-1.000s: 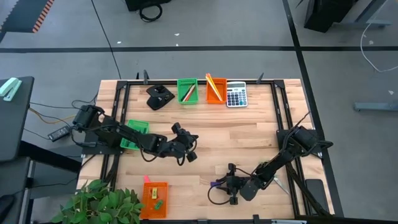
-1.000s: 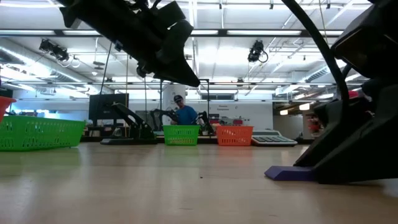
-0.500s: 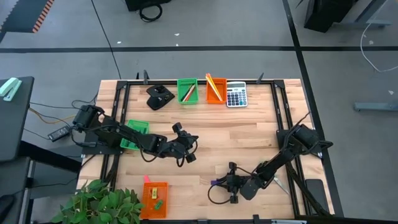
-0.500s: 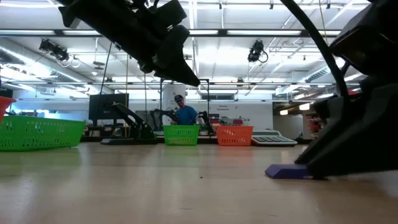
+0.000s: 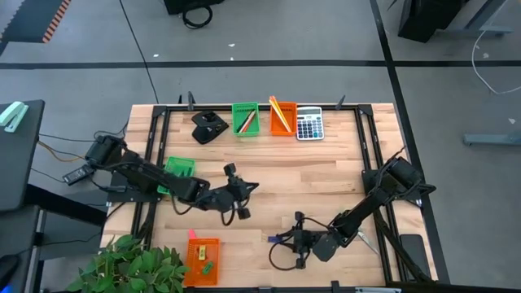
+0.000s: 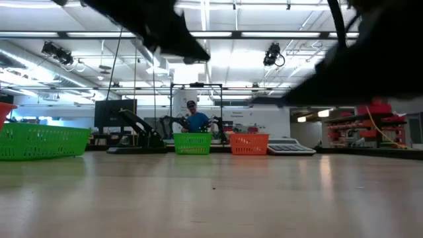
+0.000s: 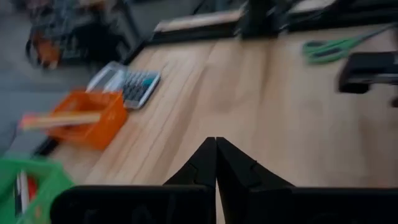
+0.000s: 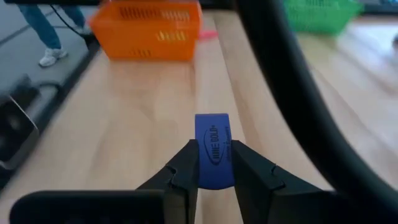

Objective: Sort crayons/erasers/pens/pencils in bins
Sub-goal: Put the blue eraser into the bottom orange bin, then adjust the bottom orange bin

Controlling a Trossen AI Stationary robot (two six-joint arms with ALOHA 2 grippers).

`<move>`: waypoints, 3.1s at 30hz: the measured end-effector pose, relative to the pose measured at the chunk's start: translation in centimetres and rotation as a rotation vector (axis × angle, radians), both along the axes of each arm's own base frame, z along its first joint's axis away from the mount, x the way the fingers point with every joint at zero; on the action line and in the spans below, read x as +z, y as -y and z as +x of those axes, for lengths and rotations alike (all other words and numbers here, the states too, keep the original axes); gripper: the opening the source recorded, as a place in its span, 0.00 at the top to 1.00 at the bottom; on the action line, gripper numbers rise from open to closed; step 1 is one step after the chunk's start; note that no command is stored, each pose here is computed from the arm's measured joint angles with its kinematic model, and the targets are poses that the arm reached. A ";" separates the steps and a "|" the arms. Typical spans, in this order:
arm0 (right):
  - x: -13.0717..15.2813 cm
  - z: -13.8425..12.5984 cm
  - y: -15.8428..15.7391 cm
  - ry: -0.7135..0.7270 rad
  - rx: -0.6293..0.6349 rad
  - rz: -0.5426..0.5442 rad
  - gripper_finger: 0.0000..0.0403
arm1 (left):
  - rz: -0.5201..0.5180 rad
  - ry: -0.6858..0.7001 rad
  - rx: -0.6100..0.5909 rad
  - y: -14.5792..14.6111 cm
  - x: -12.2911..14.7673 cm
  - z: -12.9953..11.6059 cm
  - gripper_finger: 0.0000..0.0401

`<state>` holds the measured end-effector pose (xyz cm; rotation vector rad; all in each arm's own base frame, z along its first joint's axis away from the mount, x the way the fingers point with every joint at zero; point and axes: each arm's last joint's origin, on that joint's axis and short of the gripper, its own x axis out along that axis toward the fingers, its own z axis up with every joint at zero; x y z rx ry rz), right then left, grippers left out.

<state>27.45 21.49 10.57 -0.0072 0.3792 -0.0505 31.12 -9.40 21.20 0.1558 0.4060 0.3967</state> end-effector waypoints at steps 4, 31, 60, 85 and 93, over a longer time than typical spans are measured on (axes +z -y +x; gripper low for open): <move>1.8 1.9 -0.5 0.046 0.028 -0.028 0.78 | 0.050 0.033 -0.068 1.5 2.0 -1.4 0.95; 7.7 18.1 -0.3 0.245 0.463 -0.097 0.78 | 0.086 -0.072 -0.018 3.8 3.7 -7.7 0.95; 4.1 22.6 3.4 0.170 0.567 -0.006 0.78 | 0.000 -0.294 0.088 4.8 0.9 -13.9 0.95; 4.4 22.7 3.5 0.202 0.543 -0.011 0.64 | -0.081 -0.359 0.216 4.0 0.5 -15.6 0.92; 3.1 22.2 3.2 0.048 0.585 0.030 0.64 | -0.087 -0.354 0.216 4.1 0.5 -15.6 0.98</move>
